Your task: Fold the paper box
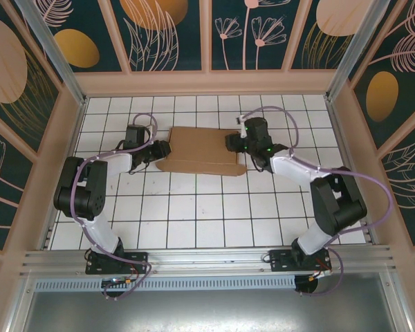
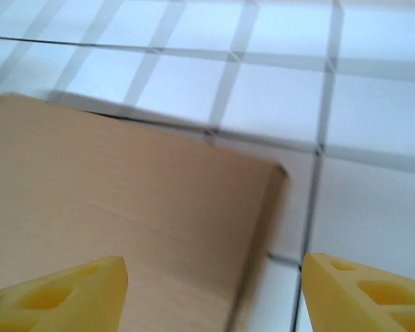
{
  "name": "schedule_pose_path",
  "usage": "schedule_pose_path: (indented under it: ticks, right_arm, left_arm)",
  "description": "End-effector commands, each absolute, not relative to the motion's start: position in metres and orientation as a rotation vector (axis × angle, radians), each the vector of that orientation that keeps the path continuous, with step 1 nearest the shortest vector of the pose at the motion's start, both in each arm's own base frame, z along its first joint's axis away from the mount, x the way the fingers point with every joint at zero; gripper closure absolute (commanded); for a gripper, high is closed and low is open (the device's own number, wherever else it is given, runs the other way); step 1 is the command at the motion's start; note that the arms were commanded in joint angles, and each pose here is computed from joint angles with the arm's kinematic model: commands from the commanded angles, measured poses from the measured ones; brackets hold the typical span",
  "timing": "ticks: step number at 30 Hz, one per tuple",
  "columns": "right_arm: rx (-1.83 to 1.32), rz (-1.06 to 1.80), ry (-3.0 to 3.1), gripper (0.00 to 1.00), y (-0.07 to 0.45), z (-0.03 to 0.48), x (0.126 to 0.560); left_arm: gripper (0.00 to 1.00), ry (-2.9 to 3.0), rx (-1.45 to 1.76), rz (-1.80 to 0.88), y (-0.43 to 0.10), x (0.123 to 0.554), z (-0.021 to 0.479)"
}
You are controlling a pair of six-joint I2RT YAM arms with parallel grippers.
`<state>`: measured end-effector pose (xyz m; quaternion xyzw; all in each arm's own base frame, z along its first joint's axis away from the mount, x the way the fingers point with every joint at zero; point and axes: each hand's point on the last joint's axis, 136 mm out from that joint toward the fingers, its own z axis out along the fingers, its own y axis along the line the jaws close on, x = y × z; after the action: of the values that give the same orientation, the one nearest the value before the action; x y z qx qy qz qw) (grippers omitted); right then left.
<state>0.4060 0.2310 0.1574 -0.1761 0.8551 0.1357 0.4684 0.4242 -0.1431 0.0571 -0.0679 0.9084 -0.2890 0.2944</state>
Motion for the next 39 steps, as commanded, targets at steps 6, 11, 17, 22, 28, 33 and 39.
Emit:
schedule_pose_path:
  ticks: [6,11,17,22,28,33,39]
  right_arm:
    - [-1.273,0.013,1.511,0.23,0.313,0.152,0.359]
    - [-1.430,0.002,1.454,0.18,0.333,0.125,0.352]
    - [-1.513,-0.036,1.495,0.18,0.345,0.094,0.360]
    - [-1.514,-0.236,1.496,0.27,0.340,0.072,0.381]
    - [-1.540,-0.238,1.488,0.49,0.344,0.060,0.377]
    - [-1.544,-0.234,1.496,0.54,0.343,0.058,0.374]
    - [-1.470,-0.156,1.489,0.52,0.344,0.083,0.373]
  left_arm:
    - [0.67,2.483,-0.157,-0.673,-0.135,0.413,0.044]
    - [0.67,2.475,-0.133,-0.672,-0.137,0.412,0.047]
    - [0.68,2.475,-0.109,-0.662,-0.140,0.412,0.048]
    - [0.69,2.474,-0.067,-0.658,-0.146,0.409,0.050]
    - [0.70,2.473,-0.034,-0.671,-0.151,0.408,0.052]
    - [0.68,2.462,-0.032,-0.682,-0.152,0.409,0.056]
    - [0.58,2.377,-0.059,-0.640,-0.145,0.417,0.089]
